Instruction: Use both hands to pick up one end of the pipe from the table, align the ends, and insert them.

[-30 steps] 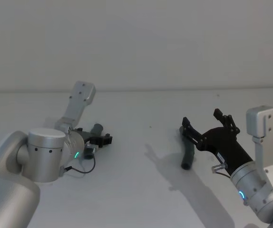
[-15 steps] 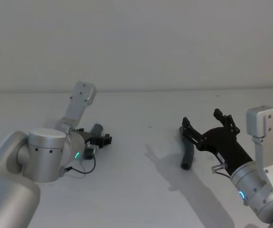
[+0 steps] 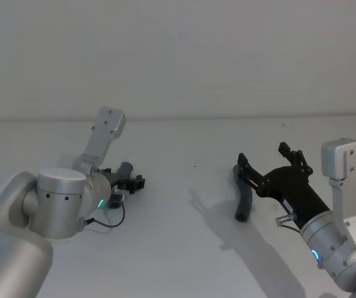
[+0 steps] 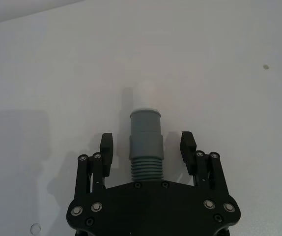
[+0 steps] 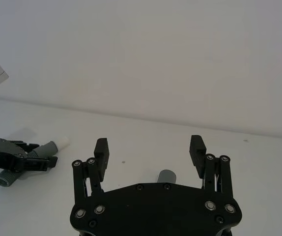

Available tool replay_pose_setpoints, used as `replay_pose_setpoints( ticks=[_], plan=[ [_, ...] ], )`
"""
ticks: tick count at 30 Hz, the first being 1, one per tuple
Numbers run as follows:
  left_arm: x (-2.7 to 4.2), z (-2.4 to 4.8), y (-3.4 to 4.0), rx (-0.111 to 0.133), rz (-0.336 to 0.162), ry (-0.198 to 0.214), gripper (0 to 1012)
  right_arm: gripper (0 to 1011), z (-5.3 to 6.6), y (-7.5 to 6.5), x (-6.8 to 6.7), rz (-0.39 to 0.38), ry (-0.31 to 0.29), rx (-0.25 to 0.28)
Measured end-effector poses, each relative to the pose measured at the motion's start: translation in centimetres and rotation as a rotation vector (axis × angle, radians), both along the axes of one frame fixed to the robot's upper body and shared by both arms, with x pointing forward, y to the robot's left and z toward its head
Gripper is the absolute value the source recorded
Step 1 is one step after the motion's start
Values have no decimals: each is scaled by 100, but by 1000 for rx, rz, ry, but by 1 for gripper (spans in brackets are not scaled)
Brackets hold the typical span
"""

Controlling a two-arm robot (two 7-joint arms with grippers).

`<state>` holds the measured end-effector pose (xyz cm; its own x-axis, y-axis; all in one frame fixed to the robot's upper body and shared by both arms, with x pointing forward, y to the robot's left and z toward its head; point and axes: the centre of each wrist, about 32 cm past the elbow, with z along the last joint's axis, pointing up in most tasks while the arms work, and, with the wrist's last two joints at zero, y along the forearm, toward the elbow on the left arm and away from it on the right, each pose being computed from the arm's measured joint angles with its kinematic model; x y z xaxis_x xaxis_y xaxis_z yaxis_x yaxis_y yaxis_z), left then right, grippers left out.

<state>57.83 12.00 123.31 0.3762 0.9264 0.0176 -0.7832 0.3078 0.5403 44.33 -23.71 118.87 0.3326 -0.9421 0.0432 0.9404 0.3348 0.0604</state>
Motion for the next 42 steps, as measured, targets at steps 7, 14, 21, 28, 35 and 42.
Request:
replay_pose_setpoints(
  ticks=[7,14,21,28,35,42],
  plan=[
    [0,-1,0,0,0,1,764,1000,0,0,0,0,0,0],
    [0,-1,0,0,0,1,720,1000,0,0,0,0,0,0],
    [1,-2,1,0,0,2,671,1000,0,0,0,0,0,0],
    [1,-4,1,1,0,2,629,1000,0,0,0,0,0,0],
    [1,-4,1,1,1,2,578,1000,0,0,0,0,0,0],
    [1,-4,1,1,1,2,533,1000,0,0,0,0,0,0]
  ],
)
